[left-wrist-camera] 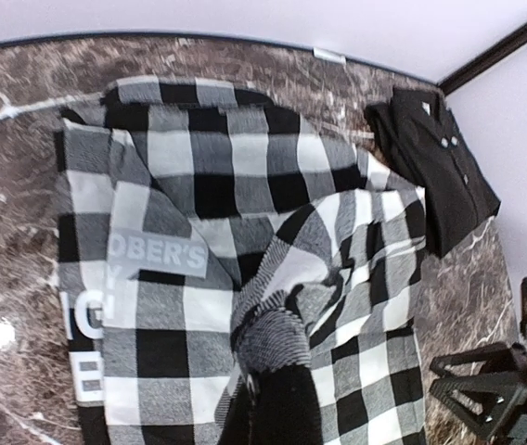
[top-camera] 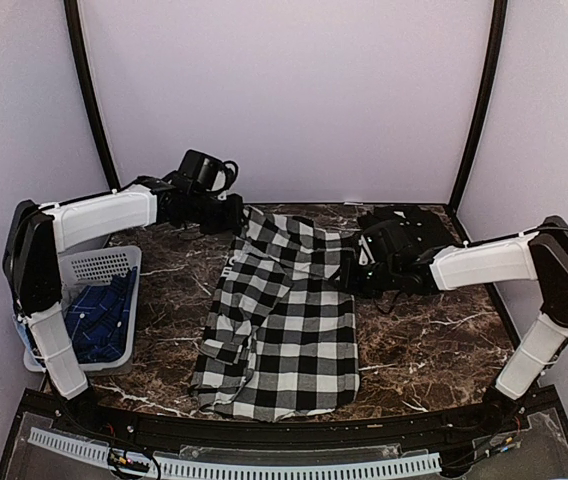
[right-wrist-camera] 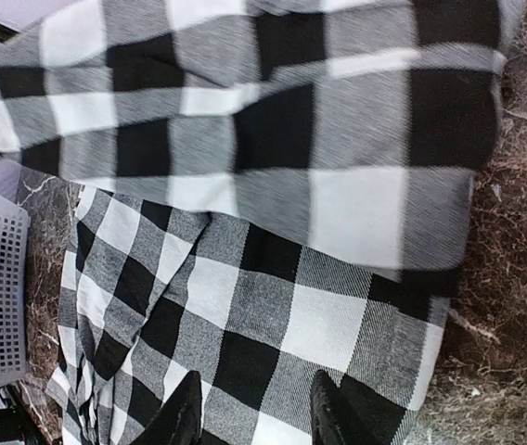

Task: Fold and stack the long sleeve shirts
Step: Move the right arm to the center of the board with the 1/3-folded shirt, then pick up the corner of the shirt from the center of the board, then fold the corner of the shirt at the center of the board, then smooth out the rectangle-folded shirt, then fold the sleeve of the rectangle-folded shirt.

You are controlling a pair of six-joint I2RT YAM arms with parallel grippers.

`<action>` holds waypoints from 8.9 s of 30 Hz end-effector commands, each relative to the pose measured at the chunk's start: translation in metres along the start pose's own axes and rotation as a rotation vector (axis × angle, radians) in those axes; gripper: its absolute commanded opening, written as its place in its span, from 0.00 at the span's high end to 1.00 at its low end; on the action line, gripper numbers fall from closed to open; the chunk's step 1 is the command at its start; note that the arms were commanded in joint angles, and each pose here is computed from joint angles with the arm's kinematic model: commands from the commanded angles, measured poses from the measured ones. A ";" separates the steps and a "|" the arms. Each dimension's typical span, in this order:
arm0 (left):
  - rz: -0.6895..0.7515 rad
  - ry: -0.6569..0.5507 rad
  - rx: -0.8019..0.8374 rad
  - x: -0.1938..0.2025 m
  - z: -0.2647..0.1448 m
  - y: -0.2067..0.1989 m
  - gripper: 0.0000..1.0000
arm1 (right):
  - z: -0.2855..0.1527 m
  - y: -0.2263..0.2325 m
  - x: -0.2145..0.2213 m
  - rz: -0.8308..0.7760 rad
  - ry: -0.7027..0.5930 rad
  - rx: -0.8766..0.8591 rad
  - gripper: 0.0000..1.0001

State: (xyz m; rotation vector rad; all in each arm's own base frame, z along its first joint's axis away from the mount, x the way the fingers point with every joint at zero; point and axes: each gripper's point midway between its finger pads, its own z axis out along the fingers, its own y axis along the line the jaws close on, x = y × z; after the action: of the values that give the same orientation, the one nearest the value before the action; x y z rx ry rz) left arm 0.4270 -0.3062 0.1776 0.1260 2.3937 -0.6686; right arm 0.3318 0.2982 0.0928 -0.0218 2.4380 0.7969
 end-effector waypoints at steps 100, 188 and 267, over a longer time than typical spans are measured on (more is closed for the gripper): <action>-0.001 -0.195 0.109 -0.105 -0.083 -0.021 1.00 | -0.117 -0.095 0.181 0.136 0.265 0.283 1.00; -0.002 -0.353 -0.102 -0.122 -0.126 0.061 1.00 | -0.037 0.089 0.221 -0.340 0.560 -0.111 0.97; 0.341 0.373 0.538 0.145 -0.027 -0.107 0.97 | -0.100 0.017 -0.008 -0.048 -0.181 0.159 0.73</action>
State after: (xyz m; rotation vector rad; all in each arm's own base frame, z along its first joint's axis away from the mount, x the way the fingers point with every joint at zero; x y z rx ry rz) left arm 0.2782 -0.3857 0.1507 0.8817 2.3757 -1.1835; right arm 0.2834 0.2583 0.1722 0.0373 2.3208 0.5409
